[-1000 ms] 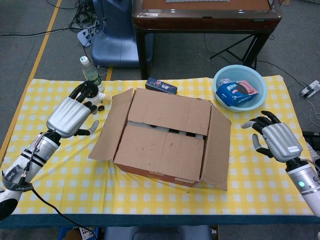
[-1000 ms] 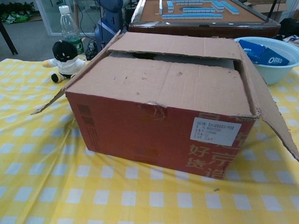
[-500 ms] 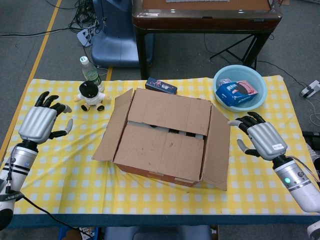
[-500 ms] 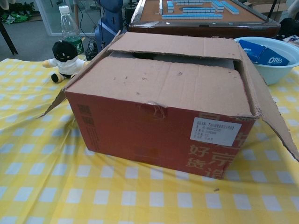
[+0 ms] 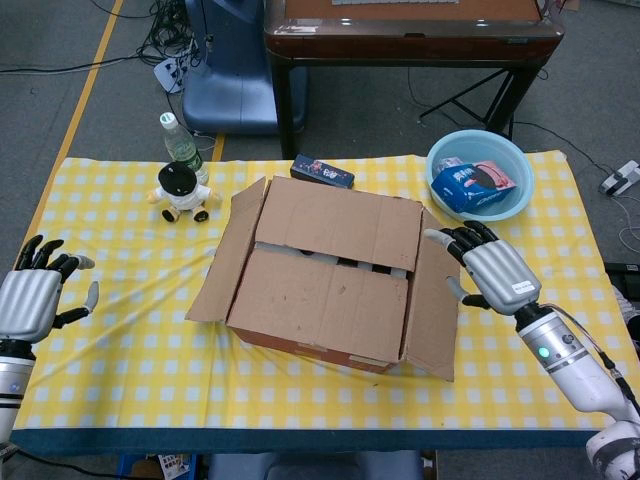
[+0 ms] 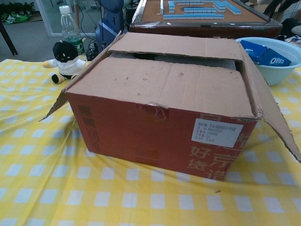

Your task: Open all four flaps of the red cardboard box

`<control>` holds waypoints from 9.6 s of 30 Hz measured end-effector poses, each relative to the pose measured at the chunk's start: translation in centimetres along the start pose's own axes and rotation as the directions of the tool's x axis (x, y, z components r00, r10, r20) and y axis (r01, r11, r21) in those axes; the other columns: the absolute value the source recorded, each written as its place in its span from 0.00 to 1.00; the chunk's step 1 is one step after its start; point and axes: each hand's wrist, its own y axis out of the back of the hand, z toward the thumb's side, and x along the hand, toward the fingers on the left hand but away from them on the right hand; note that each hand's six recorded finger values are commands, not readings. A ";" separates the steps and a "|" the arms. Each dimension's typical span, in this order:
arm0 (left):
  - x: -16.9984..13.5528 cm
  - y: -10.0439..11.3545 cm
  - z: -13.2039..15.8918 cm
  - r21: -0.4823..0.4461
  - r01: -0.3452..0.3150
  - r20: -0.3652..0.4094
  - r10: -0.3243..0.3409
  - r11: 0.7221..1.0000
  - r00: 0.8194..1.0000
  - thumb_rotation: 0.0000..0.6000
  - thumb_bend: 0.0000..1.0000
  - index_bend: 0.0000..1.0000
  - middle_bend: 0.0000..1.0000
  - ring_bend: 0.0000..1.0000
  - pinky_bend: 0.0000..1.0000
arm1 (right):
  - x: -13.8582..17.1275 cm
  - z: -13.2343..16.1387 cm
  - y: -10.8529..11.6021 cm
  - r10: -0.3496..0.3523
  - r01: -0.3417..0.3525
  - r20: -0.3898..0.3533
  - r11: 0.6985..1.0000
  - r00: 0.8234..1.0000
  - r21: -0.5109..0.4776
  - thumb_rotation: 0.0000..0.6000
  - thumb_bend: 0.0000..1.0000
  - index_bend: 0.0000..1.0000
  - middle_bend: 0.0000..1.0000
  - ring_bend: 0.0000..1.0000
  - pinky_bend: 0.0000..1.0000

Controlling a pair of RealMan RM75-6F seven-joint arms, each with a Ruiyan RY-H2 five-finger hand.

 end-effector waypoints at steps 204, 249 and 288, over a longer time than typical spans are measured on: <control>-6.2 -1.9 -1.6 -0.014 0.043 0.005 -0.043 0.999 0.999 0.41 0.48 0.47 0.32 0.14 0.00 | 2.8 4.2 -1.0 0.136 -0.460 -0.443 0.154 0.886 -0.874 1.00 0.86 0.35 0.21 0.11 0.06; -6.4 -2.0 -2.3 -0.013 0.044 -0.023 -0.045 0.999 0.999 0.41 0.48 0.47 0.32 0.14 0.00 | 3.9 6.0 -2.2 0.202 -0.525 -0.486 0.389 0.850 -0.757 1.00 0.75 0.32 0.21 0.11 0.06; -9.6 -3.1 -3.9 -0.040 -0.024 -0.136 0.019 0.999 0.991 0.56 0.48 0.40 0.26 0.13 0.00 | 12.7 -6.0 -7.8 -0.147 0.172 0.259 0.982 0.955 -0.077 1.00 0.65 0.24 0.19 0.11 0.06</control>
